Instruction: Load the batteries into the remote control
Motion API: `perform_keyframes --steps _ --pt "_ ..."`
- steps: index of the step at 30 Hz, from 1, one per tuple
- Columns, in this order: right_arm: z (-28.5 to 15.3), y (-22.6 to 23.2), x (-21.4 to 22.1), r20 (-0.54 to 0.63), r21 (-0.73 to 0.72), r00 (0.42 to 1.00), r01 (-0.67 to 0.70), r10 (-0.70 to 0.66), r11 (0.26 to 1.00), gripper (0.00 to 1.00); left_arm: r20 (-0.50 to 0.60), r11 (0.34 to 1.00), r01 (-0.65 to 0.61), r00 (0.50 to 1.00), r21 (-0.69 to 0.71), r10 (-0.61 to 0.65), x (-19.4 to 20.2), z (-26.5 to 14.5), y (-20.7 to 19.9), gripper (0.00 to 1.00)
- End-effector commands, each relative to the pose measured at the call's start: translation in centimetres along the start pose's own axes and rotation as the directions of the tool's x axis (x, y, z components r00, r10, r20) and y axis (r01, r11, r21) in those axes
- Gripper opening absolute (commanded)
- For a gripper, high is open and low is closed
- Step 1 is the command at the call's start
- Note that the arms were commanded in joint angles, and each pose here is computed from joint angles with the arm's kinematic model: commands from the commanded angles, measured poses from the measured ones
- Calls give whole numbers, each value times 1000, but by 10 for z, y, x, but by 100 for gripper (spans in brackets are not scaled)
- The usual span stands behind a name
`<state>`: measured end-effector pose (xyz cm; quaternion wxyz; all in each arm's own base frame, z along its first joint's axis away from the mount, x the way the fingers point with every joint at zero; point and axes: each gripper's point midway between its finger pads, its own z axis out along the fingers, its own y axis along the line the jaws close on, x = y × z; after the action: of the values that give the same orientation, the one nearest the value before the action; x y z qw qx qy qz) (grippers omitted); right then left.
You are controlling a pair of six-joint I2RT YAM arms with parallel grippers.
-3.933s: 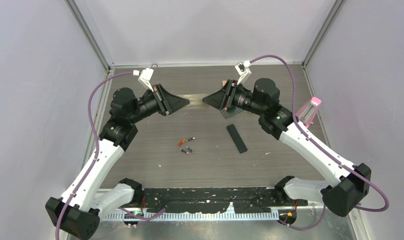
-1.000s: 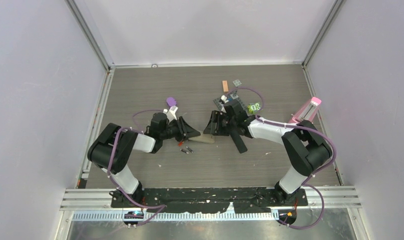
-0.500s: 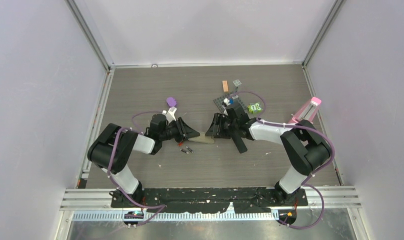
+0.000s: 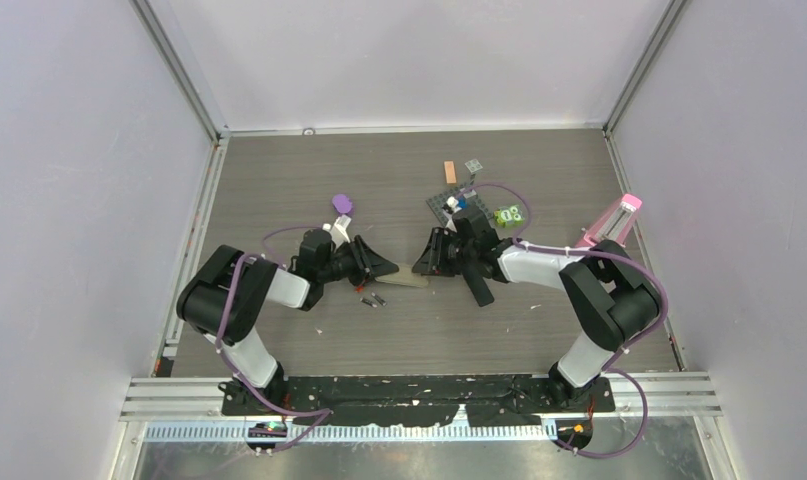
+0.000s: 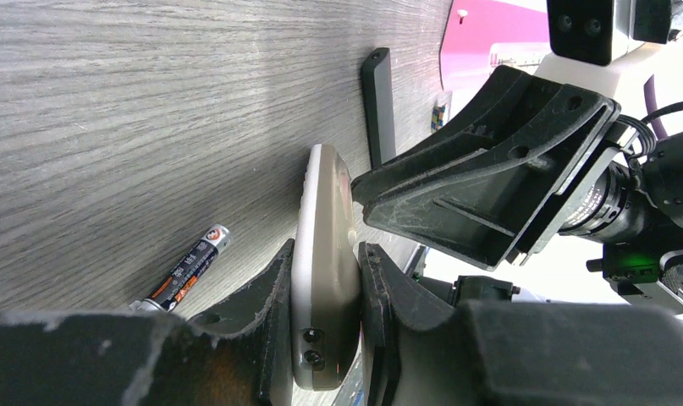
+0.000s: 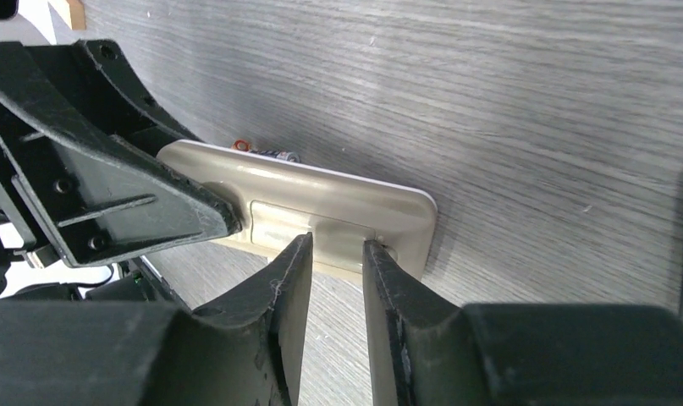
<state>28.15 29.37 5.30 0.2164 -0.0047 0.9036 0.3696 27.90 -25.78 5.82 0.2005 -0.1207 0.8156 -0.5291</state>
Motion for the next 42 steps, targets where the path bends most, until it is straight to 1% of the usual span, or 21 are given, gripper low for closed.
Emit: perform_keyframes --steps 1,4,7,11,17,30,42 --pt "-3 19 -4 19 -70 999 27 -26 997 33 3 997 -1 1000 -76 2 7 2 25 0" --pt "-1 16 -2 7 -59 1000 23 -22 998 31 6 997 2 1000 -76 -2 6 2 25 0" --pt "-2 12 -2 8 -37 1000 21 -21 999 32 9 997 5 1000 -77 -4 6 2 25 0" --pt "-4 1 -2 8 25 1000 24 -24 999 36 13 997 6 1000 -83 -5 5 2 26 0" --pt "-2 0 -1 1 27 1000 29 -30 999 42 13 997 8 1000 -83 -7 5 3 27 0" --pt "-5 -3 -4 8 51 999 43 -43 998 42 21 995 7 1000 -99 -5 4 3 30 0" --pt "-7 -3 -7 11 65 998 59 -60 996 44 26 989 -23 999 -147 27 1 1 35 0"
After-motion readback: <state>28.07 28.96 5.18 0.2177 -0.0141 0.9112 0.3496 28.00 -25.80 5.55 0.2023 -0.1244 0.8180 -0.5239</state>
